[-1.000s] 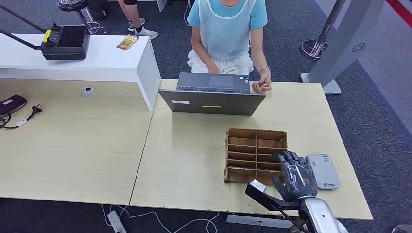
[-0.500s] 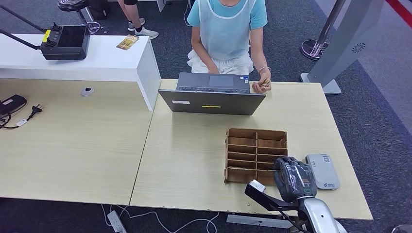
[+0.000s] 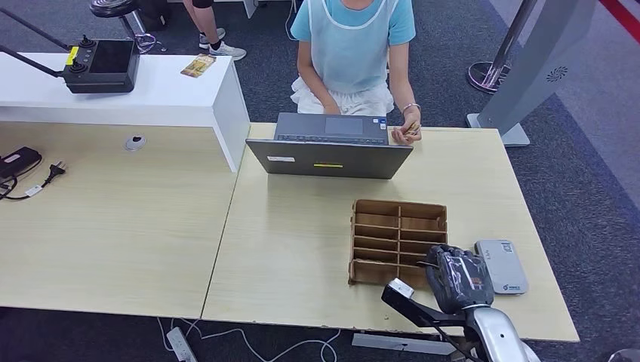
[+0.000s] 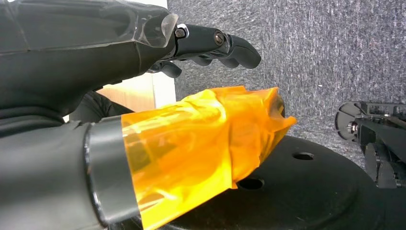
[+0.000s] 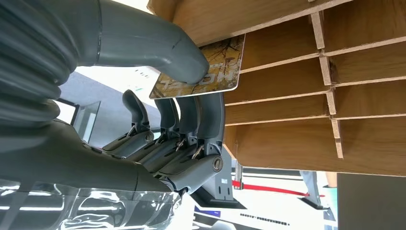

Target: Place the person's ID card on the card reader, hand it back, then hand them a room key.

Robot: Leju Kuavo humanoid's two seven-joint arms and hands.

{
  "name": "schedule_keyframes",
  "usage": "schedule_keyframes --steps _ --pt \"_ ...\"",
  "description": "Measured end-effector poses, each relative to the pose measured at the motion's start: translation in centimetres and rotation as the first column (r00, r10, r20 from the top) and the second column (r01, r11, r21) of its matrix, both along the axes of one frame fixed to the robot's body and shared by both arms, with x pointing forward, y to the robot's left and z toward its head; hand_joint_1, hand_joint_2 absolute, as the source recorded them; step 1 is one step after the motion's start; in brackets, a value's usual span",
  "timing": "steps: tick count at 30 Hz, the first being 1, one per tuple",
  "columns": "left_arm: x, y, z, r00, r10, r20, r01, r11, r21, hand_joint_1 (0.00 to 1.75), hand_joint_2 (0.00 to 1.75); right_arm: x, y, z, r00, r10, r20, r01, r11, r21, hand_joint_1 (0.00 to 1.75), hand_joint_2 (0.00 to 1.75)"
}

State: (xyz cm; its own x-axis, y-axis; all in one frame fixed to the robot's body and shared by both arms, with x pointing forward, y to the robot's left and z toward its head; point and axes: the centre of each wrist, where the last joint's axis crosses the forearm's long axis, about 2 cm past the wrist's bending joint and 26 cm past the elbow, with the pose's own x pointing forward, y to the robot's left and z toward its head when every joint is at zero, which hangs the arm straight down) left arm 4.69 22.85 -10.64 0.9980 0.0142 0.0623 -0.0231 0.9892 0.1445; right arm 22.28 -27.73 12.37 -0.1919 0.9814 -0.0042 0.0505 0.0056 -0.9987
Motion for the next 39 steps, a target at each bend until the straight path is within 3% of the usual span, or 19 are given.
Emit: schedule_keyframes --steps 24,29,33,39 --pt "0.0 0.2 0.0 1.000 -0.001 0.017 0.001 1.000 0.004 0.00 0.00 -0.4 -2.0 2.2 0.996 0.082 0.022 -0.084 0.954 0.286 1.45 1.75" --pt "0.0 0.3 0.0 1.000 0.005 0.019 -0.005 1.000 0.004 0.00 0.00 -0.2 -2.5 2.7 0.993 0.108 0.041 -0.115 0.934 0.338 1.53 1.75" --pt "0.0 0.3 0.0 1.000 0.003 0.020 -0.003 1.000 0.005 0.00 0.00 -0.1 -3.1 3.4 0.991 0.118 0.065 -0.133 0.925 0.356 1.71 1.75" --pt "0.0 0.4 -0.1 1.000 0.002 0.023 -0.002 1.000 0.007 0.00 0.00 0.4 -3.8 4.3 0.987 0.122 0.105 -0.152 0.922 0.357 1.75 1.75"
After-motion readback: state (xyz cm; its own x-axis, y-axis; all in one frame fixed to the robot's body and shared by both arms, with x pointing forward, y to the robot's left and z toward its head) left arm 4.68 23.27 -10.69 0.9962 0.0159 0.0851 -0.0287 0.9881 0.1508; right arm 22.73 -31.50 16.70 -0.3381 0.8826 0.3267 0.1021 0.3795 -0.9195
